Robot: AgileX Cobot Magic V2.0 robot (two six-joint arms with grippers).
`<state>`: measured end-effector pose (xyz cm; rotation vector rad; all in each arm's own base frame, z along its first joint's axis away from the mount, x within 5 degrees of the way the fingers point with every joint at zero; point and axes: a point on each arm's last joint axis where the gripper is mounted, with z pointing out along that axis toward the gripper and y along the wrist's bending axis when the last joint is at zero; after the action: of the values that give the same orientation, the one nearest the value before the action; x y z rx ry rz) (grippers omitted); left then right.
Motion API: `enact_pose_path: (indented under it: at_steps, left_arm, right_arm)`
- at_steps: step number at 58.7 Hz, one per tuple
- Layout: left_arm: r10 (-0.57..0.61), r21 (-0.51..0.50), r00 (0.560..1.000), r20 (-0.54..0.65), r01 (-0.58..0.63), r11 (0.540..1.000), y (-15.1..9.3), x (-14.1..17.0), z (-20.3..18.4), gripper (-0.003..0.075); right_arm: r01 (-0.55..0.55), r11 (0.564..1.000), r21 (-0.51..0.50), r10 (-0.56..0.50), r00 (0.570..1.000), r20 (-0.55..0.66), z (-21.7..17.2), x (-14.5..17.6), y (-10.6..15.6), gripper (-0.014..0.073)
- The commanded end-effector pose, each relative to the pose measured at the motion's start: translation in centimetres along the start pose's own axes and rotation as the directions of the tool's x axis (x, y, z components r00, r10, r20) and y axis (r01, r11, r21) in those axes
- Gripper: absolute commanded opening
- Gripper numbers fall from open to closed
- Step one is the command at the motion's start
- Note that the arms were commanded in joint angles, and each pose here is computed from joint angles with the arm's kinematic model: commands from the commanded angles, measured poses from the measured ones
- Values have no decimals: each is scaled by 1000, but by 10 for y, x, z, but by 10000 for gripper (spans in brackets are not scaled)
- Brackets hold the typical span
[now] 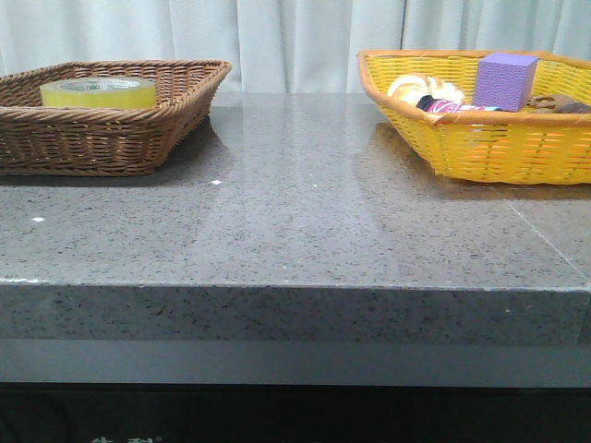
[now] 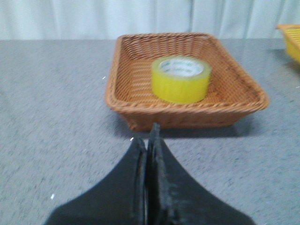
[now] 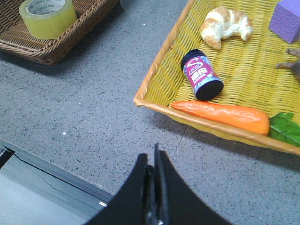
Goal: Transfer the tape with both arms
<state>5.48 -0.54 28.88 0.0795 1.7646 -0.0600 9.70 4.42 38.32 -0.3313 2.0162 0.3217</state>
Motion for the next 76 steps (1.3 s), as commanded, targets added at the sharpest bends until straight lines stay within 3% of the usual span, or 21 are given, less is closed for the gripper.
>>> enact_pose_path:
  at_steps: [1, 20, 34, 46, 76]
  left_arm:
    - [-21, -29, 993, 119, 25, 999, 1, 4, -3, -20]
    - [-124, 2, 968, 218, 126, 992, 2, 55, 5, -20]
    - [-121, 17, 943, 309, 122, 992, 1, 82, 16, -20]
    - [-68, 1, 947, 315, 71, 997, 1, 83, 17, -20]
    - [-77, 2, 947, 312, 81, 997, 2, 83, 17, -20]
  right_arm:
    - [6, 1000, 1, -6, 996, 89, -6, -12, 0, -69]
    - [6, 1000, 1, -6, 996, 89, -6, -12, 0, -69]
    - [6, 1000, 1, -6, 996, 89, -6, -12, 0, -69]
    - [6, 1000, 1, -6, 996, 90, -6, -12, 0, -69]
    - [6, 1000, 1, -6, 996, 90, -6, -12, 0, -69]
